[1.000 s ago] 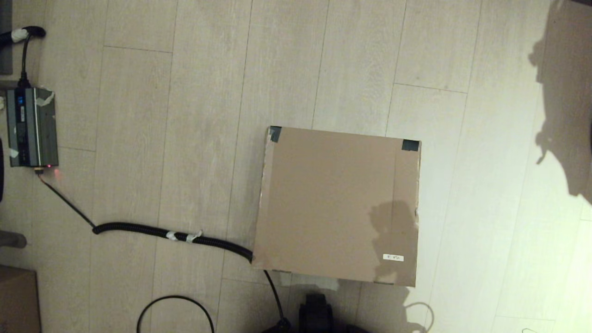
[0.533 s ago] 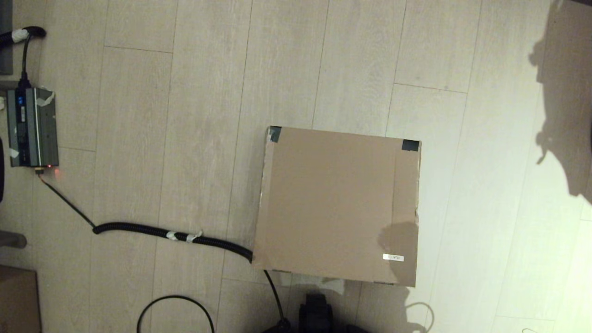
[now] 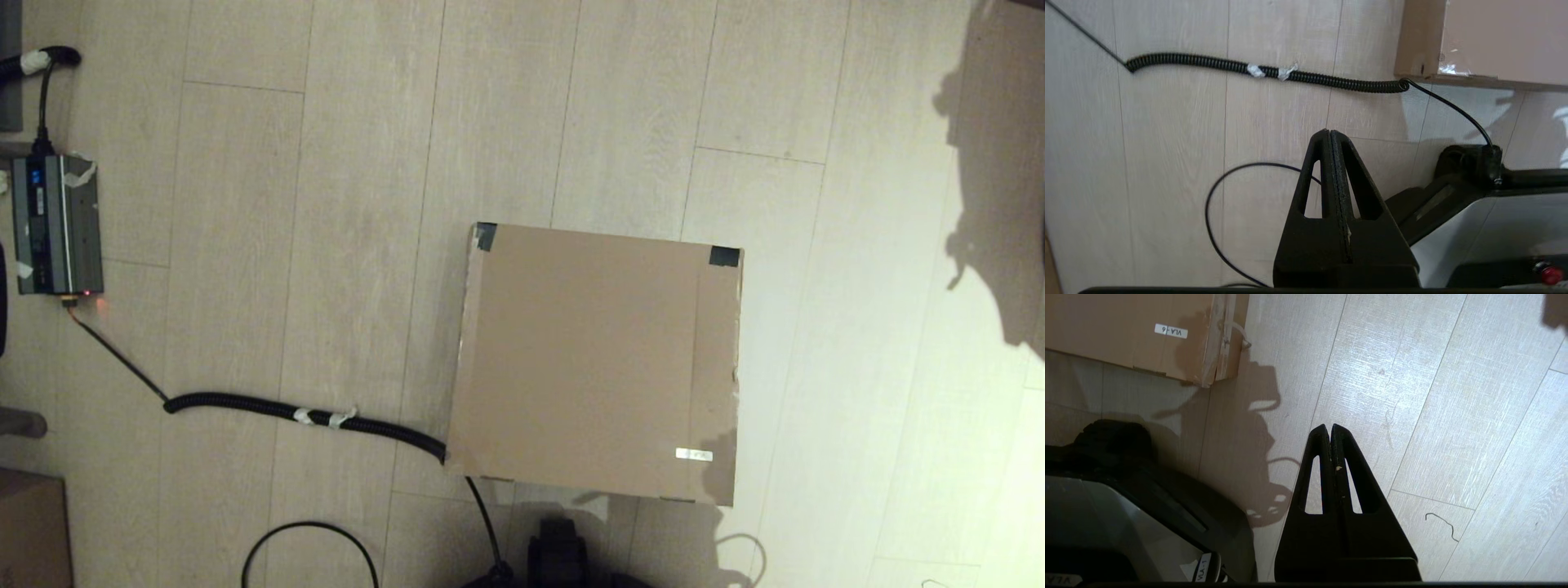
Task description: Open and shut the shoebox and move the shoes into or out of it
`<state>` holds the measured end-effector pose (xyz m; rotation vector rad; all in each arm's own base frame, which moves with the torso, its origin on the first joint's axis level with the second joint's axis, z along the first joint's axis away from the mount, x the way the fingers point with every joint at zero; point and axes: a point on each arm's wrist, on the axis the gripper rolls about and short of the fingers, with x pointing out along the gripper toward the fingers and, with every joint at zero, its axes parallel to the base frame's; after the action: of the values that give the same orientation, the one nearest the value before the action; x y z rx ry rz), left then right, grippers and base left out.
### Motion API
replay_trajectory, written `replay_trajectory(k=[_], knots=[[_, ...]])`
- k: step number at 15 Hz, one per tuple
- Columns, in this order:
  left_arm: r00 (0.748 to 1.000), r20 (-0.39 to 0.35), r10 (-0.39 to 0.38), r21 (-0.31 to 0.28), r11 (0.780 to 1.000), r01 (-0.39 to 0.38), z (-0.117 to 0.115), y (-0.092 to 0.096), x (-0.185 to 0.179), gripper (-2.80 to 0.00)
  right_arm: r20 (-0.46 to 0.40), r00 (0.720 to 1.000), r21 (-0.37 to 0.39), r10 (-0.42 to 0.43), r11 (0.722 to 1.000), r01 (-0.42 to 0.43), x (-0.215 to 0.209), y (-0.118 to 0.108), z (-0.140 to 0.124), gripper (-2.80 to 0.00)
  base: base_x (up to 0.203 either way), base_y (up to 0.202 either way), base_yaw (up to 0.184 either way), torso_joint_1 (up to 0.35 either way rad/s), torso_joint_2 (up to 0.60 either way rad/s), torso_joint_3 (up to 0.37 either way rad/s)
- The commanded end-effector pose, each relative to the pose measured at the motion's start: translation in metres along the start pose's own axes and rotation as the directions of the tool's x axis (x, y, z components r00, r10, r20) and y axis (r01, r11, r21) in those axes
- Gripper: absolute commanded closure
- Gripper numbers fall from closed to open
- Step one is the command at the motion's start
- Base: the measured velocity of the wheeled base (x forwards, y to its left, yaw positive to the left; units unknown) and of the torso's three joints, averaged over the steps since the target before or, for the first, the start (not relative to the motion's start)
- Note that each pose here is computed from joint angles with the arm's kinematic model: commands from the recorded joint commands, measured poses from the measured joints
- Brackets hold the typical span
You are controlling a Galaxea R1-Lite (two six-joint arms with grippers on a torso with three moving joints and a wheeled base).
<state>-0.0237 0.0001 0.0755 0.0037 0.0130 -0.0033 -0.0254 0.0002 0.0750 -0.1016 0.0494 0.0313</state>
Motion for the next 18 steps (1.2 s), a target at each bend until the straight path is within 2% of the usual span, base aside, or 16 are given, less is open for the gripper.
replay_trajectory(k=[1, 5, 18], knots=[[1.0, -0.005, 0.0, -0.004, 1.0, 0.0, 0.0004, 0.0, -0.0002, 0.0, -0.005, 1.0, 0.001, 0.003, 1.0, -0.003, 0.0002, 0.0, 0.0003, 0.0, 0.0, 0.0, 0.0, 0.0, 0.0, 0.0], [1.0, 0.004, 0.002, -0.008, 1.0, -0.002, 0.0006, 0.0, 0.0002, 0.0, 0.04, 0.999, 0.002, -0.002, 1.0, 0.002, 0.0021, -0.0001, 0.001, 0.0, 0.0, 0.0, 0.0, 0.0, 0.0, 0.0], [1.0, 0.002, 0.002, -0.008, 1.0, -0.002, 0.0002, 0.0, 0.0003, 0.0, 0.039, 0.999, 0.002, -0.002, 1.0, 0.002, 0.0028, 0.0, -0.0004, 0.0, 0.0, 0.0, 0.0, 0.0, 0.0, 0.0]])
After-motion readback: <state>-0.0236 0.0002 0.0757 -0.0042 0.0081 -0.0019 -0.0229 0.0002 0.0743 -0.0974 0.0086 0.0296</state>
